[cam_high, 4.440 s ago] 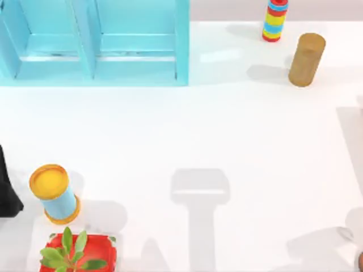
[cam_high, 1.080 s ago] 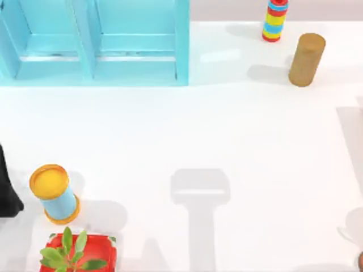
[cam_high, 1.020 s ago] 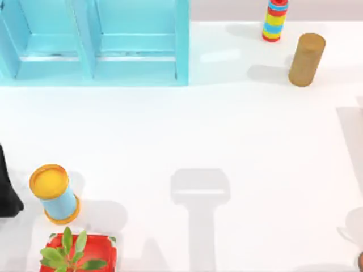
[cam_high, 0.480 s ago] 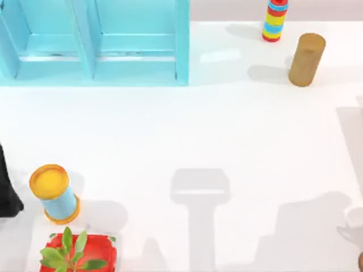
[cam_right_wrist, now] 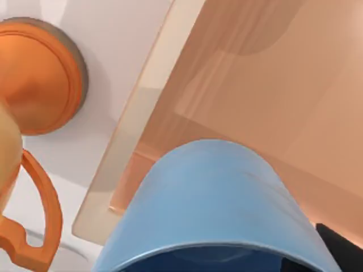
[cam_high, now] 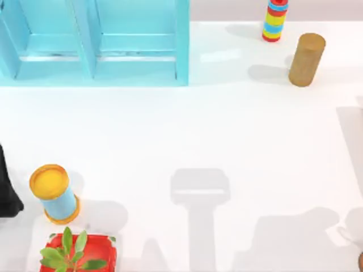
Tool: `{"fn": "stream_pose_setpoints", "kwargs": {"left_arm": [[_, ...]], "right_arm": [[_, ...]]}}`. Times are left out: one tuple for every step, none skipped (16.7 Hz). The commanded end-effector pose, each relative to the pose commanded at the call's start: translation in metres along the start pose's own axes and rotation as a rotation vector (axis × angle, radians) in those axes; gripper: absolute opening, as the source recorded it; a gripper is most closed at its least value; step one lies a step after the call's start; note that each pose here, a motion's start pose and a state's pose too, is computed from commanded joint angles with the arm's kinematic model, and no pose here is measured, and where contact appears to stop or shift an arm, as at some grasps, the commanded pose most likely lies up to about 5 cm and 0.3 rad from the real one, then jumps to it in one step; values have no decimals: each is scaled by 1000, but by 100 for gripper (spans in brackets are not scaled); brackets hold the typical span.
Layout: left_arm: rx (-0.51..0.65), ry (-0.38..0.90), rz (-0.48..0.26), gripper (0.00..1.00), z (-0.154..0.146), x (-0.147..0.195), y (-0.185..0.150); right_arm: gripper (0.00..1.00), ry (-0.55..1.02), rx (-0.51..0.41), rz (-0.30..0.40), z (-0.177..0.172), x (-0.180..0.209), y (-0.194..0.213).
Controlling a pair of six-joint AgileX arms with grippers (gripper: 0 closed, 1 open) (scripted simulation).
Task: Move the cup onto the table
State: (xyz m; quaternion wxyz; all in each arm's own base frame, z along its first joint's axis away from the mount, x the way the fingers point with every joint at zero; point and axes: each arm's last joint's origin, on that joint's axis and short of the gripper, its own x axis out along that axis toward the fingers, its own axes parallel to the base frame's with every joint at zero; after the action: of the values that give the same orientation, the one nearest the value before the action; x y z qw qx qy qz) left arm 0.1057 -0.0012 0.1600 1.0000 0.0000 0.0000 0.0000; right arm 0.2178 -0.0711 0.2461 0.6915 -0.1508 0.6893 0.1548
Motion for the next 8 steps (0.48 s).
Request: {"fn": "stream_pose_setpoints", "kwargs": {"left_arm": [[0, 0, 0, 100, 0, 0, 0], [0, 0, 0, 100, 0, 0, 0], [0, 0, 0, 100, 0, 0, 0], [0, 0, 0, 100, 0, 0, 0], [0, 0, 0, 100, 0, 0, 0], [0, 0, 0, 100, 0, 0, 0], [0, 0, 0, 100, 0, 0, 0], [0, 0, 0, 100, 0, 0, 0]], "right_arm": [[0, 0, 0, 0, 0, 0, 0], [0, -1, 6, -5, 2, -1, 0], [0, -3, 16, -12, 6, -3, -1], [0, -5, 29, -19, 12, -6, -1], [0, -6, 47, -26, 20, -8, 0], [0, -7, 67, -30, 30, -10, 2], [0, -6, 91, -33, 41, -11, 5], [0, -6, 120, -35, 53, -12, 10]]}}
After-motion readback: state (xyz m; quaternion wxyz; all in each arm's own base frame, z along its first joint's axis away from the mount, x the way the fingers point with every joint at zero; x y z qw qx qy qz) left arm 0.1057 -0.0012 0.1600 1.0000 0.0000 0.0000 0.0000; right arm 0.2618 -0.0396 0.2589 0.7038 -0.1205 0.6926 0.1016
